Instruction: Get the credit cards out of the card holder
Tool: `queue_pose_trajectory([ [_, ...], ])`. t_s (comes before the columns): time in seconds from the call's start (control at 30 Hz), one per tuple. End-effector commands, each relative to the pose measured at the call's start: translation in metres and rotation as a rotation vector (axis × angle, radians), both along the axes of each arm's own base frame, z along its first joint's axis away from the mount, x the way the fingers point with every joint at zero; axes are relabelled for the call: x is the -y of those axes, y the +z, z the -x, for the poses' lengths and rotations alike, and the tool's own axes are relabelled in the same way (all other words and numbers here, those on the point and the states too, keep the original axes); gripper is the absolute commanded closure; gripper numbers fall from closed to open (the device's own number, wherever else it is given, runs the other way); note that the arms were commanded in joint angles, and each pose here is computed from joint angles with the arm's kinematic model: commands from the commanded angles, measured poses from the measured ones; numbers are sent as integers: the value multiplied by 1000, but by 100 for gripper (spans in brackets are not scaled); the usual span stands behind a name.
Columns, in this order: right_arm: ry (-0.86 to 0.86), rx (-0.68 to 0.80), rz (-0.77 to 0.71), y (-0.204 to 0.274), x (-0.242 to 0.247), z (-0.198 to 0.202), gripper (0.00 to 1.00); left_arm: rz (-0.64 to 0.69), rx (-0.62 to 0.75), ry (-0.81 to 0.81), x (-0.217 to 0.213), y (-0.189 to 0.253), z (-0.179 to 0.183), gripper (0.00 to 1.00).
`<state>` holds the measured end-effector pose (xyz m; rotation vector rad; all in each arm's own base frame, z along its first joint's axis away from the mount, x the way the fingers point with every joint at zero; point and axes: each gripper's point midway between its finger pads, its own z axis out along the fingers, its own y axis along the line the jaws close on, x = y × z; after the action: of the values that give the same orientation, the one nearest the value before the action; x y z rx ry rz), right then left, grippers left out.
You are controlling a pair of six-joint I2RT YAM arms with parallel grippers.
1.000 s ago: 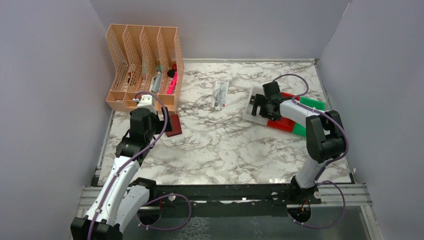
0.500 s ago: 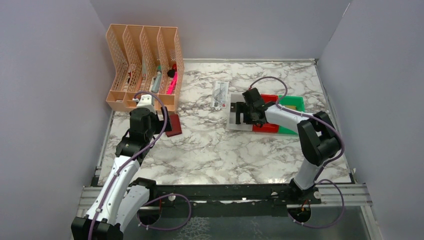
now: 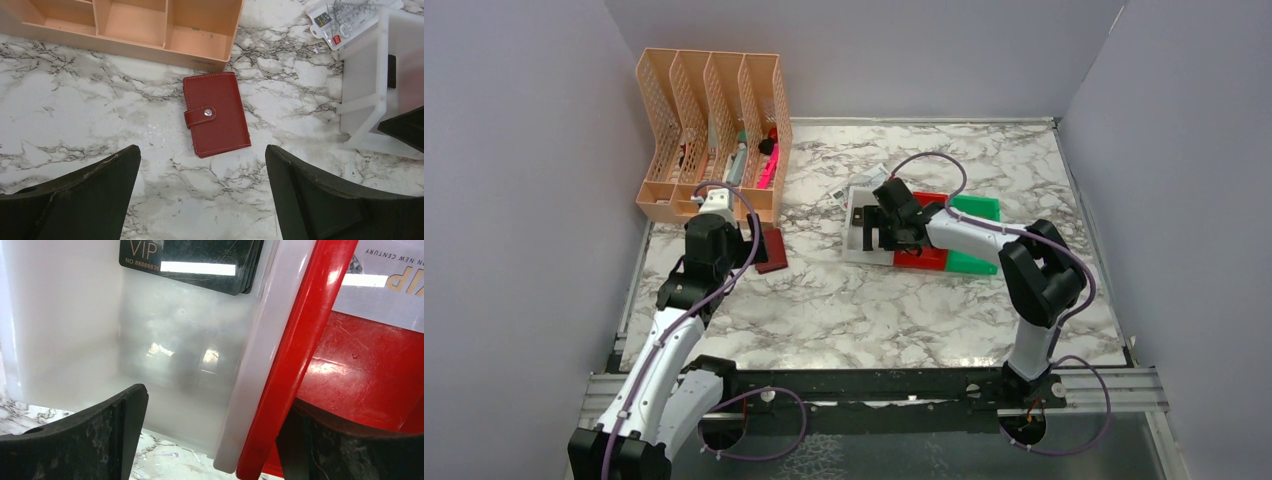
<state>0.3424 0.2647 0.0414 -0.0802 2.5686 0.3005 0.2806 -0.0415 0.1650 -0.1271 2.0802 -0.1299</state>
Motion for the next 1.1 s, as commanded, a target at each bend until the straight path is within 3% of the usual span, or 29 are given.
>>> queue_pose_trajectory([
  [0.0,-18,10,-3,13,-2,0,6,26,-10,-19,5,-3,-2,1],
  [0.23,5,98,-8,54,18,14,4,186,-110,48,20,-21,-9,1],
  [0.43,11,162,-39,86,39,37,4,290,-120,184,22,-44,-40,5],
  [0.8,-33,234,-53,113,82,78,2,100,-217,375,-13,-103,-74,12],
  [1.07,-74,231,-3,98,102,87,0,127,-312,291,11,-132,-56,29],
])
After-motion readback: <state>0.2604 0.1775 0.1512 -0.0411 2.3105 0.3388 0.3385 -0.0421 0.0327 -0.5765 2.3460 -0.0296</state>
